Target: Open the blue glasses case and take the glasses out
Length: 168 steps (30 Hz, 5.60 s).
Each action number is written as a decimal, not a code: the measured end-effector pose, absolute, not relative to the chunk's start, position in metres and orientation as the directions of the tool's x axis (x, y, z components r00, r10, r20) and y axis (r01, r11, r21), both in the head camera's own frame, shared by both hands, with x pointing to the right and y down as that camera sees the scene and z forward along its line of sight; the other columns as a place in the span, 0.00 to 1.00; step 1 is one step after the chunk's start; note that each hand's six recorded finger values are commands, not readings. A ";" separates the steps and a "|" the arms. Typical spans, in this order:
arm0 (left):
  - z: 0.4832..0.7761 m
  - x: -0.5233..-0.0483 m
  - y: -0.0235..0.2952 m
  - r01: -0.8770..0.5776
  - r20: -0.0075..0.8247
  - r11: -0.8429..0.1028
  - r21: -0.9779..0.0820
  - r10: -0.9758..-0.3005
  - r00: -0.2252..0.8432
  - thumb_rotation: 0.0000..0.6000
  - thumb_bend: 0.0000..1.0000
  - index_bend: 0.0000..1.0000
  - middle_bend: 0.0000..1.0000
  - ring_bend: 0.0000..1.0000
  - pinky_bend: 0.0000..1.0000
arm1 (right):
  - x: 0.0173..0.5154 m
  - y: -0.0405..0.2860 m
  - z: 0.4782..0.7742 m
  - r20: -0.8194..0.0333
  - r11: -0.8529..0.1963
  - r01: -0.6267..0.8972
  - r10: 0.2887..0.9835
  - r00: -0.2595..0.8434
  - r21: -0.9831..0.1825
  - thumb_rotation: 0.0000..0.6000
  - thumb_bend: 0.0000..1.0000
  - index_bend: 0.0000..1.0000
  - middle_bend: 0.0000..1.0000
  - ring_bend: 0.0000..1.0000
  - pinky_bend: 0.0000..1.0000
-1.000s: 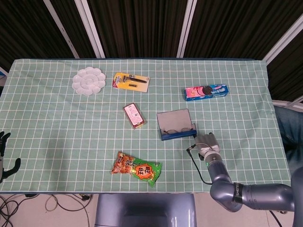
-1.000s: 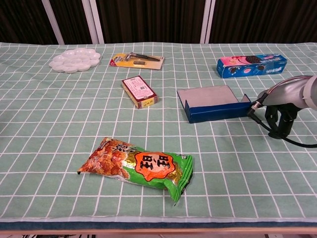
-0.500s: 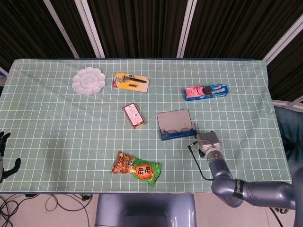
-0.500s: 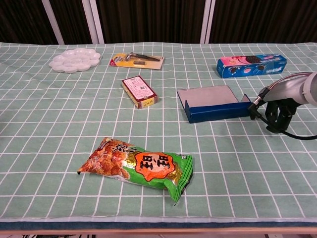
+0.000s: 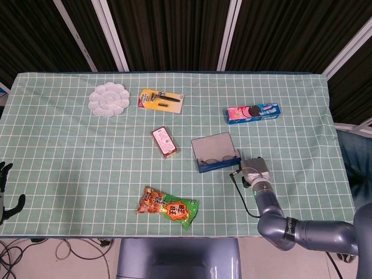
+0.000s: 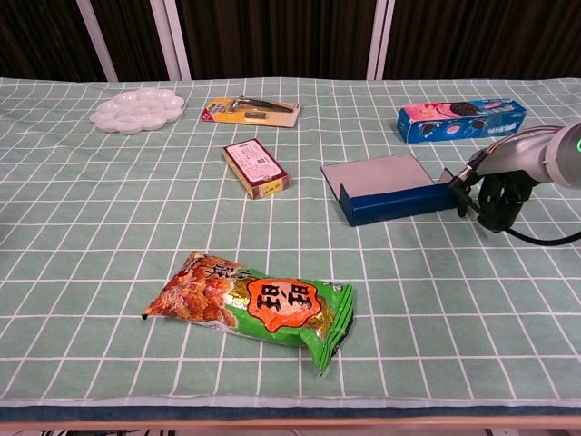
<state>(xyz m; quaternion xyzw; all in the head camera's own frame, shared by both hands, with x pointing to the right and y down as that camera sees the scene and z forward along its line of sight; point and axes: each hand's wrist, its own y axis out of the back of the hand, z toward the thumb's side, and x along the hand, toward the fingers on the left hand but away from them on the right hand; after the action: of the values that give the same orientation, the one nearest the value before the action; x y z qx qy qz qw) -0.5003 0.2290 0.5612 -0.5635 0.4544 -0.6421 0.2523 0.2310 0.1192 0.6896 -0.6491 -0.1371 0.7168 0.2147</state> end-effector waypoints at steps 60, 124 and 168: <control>0.561 -0.502 0.229 -0.190 0.498 -0.463 -0.866 -0.833 -0.241 1.00 0.39 0.07 0.00 0.00 0.00 | 0.177 0.048 0.730 -0.804 -0.805 -0.072 0.593 -0.054 -0.589 1.00 0.71 0.01 0.52 0.28 0.17; 0.561 -0.502 0.230 -0.188 0.500 -0.465 -0.865 -0.830 -0.247 1.00 0.39 0.07 0.00 0.00 0.00 | 0.171 0.081 0.664 -0.652 -0.634 -0.151 0.744 0.147 -0.758 1.00 0.22 0.09 0.04 0.01 0.17; 0.563 -0.503 0.230 -0.189 0.507 -0.471 -0.862 -0.823 -0.256 1.00 0.39 0.07 0.00 0.00 0.00 | 0.159 0.123 0.686 -0.714 -0.680 -0.217 0.672 0.196 -0.700 1.00 0.22 0.29 0.00 0.00 0.17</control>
<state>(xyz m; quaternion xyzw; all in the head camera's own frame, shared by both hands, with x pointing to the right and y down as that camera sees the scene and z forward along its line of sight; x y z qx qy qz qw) -0.5025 0.2299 0.5627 -0.5590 0.4526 -0.6506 0.2439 0.1591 0.1230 0.6859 -0.6827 -0.1664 0.6116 0.3634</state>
